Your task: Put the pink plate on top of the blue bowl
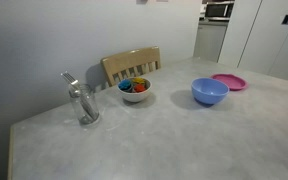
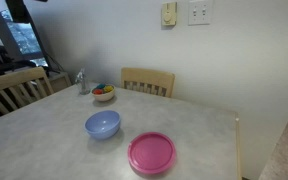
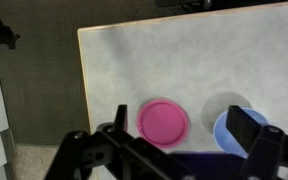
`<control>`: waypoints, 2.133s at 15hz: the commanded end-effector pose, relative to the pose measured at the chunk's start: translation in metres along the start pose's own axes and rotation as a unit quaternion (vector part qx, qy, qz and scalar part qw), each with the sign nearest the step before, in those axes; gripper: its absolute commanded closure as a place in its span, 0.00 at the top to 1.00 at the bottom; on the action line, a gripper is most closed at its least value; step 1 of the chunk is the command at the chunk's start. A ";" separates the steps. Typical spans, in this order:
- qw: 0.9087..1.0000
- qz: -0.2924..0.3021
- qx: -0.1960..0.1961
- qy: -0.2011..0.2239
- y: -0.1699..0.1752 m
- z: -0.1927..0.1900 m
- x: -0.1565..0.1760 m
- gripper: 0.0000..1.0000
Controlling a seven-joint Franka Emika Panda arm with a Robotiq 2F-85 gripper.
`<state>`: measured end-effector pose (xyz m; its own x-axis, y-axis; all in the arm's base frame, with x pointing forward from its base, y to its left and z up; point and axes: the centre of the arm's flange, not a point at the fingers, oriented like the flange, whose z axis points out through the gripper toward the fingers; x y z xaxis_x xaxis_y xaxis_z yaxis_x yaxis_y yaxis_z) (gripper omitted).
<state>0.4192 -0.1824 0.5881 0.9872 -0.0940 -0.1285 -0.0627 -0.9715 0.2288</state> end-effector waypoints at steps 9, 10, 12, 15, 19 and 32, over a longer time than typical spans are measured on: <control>1.000 -0.014 0.013 -0.020 0.008 0.039 0.028 1.00; 0.999 -0.017 0.012 -0.027 0.008 0.046 0.032 1.00; 0.999 -0.016 0.009 -0.041 0.008 0.062 0.043 1.00; 0.998 -0.022 0.003 -0.063 0.007 0.091 0.058 1.00; 0.996 -0.021 0.011 -0.081 0.000 0.099 0.058 1.00; 0.993 -0.063 0.070 0.071 -0.002 0.188 0.116 1.00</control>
<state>0.4962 -0.2215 0.4240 0.9966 -0.0100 -0.0814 0.0005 -0.9918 0.1276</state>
